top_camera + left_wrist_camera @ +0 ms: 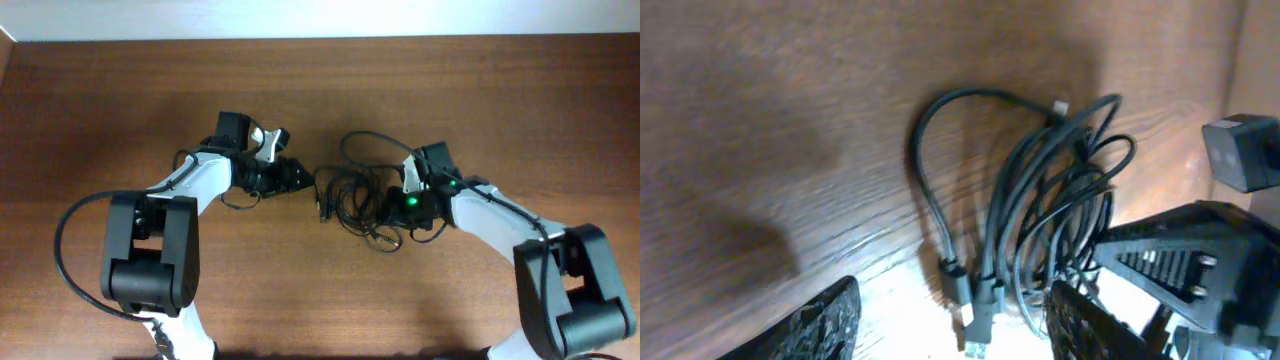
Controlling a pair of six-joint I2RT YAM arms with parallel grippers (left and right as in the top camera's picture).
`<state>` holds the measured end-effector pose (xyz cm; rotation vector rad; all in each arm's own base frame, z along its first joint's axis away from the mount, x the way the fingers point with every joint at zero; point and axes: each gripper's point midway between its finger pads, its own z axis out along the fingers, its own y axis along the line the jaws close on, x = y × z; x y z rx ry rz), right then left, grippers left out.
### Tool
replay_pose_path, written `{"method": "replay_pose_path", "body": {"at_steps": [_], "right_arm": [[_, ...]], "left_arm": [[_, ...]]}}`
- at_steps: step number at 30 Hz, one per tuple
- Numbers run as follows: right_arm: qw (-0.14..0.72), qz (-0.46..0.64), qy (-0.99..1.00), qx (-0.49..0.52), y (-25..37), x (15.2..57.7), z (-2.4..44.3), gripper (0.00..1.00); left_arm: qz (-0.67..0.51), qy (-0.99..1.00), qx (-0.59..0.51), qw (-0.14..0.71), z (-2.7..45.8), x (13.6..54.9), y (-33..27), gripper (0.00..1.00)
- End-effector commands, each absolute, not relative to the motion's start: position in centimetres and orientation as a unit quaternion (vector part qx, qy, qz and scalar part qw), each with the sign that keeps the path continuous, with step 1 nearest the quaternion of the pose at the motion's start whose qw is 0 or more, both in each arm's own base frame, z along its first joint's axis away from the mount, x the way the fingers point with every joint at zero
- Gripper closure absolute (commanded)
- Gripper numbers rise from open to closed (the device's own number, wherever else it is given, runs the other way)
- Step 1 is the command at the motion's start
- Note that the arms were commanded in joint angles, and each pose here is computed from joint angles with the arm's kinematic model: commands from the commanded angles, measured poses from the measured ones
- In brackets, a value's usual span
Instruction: Untangle cables
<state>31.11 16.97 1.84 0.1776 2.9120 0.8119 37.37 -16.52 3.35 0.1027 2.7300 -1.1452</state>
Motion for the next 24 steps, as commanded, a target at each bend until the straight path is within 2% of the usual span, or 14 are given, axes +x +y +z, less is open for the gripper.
{"method": "replay_pose_path", "body": {"at_steps": [1, 2, 4, 6, 10, 12, 14, 17, 20, 21, 23, 24], "right_arm": [[0.132, 0.296, 0.946, 0.014, 18.0, 34.3, 8.4, 0.54], [0.136, 0.292, 0.946, 0.016, 17.8, 34.5, 8.6, 0.39], [0.133, 0.242, 0.960, 0.037, 15.9, 34.5, 7.3, 0.36], [0.119, 0.180, 0.975, 0.061, 13.4, 33.9, 5.7, 0.29], [0.087, 0.157, 0.978, 0.105, 10.5, 33.5, 3.8, 0.23], [0.086, 0.155, 0.978, 0.114, 9.8, 33.7, 3.6, 0.00], [0.085, 0.155, 0.978, 0.114, 9.8, 33.6, 3.6, 0.01], [0.085, 0.149, 0.980, 0.103, 9.7, 33.4, 3.4, 0.01], [0.102, 0.145, 0.979, 0.103, 9.5, 34.1, 3.4, 0.01], [0.103, 0.145, 0.979, 0.102, 9.5, 34.2, 3.4, 0.01], [0.107, 0.146, 0.978, 0.102, 9.5, 34.4, 3.5, 0.02], [0.107, 0.146, 0.978, 0.102, 9.5, 34.4, 3.5, 0.01]], "left_arm": [[-0.410, 0.903, 0.064, 0.112, 5.5, 37.7, -17.4, 0.29], [-0.411, 0.902, 0.070, 0.109, 5.5, 37.5, -17.9, 0.22], [-0.412, 0.901, 0.082, 0.105, 5.5, 37.0, -18.8, 0.20], [-0.411, 0.902, 0.093, 0.096, 5.4, 36.4, -20.1, 0.26], [-0.365, 0.924, 0.086, 0.076, 4.1, 35.2, -22.4, 0.31], [-0.342, 0.932, 0.089, 0.081, 3.8, 35.2, -22.6, 0.31], [-0.310, 0.942, 0.084, 0.095, 3.3, 35.8, -21.7, 0.30], [-0.247, 0.960, 0.071, 0.111, 2.2, 36.6, -19.8, 0.23], [-0.276, 0.951, 0.069, 0.121, 5.5, 36.0, -20.6, 0.27], [-0.261, 0.954, 0.054, 0.136, 6.7, 36.1, -20.2, 0.25], [-0.222, 0.961, 0.023, 0.165, 8.3, 36.3, -19.2, 0.19], [-0.208, 0.961, 0.026, 0.181, 9.3, 36.1, -19.5, 0.12]]}}
